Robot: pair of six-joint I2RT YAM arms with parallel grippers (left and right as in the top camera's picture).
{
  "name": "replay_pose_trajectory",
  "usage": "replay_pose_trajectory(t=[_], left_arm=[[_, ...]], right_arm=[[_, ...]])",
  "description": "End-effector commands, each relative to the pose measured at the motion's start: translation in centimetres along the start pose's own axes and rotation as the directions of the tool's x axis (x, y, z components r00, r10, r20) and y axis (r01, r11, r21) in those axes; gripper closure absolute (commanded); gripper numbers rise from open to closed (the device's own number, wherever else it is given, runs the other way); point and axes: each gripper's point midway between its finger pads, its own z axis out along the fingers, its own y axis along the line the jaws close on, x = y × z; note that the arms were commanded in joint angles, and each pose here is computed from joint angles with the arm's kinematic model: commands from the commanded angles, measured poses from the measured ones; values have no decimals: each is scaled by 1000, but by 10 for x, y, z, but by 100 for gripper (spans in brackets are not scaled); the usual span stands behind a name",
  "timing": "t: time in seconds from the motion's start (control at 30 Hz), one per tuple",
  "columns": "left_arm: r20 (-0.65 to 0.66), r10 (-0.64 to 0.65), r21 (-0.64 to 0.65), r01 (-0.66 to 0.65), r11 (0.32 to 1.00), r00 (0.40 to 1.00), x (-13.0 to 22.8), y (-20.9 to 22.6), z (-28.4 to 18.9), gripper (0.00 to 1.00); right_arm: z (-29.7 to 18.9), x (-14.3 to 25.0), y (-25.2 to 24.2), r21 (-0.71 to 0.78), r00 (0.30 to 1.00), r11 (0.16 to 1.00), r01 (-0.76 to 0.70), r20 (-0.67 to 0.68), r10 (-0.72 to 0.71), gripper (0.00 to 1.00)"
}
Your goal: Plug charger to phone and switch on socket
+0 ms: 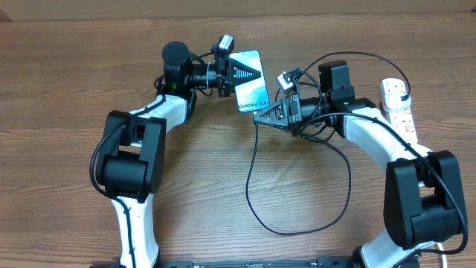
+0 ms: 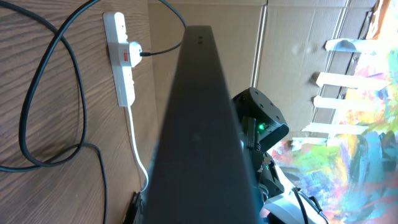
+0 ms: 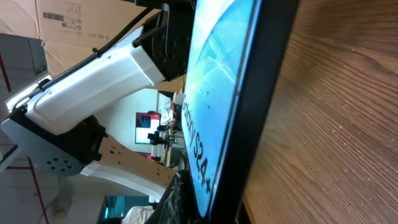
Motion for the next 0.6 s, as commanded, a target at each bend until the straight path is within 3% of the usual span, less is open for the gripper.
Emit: replay_pose_trajectory(t=[0.0,0.57], left_arm=[[-48,50,5,-50,999,998,9,-9,6,96],[-95,80,8,-79,997,992,19,-8,14,95]], right_arm=[[-5,-10,8,18,999,999,42,30,-42,96],[-5,-15,10,15,999,999,36,39,-36,96]])
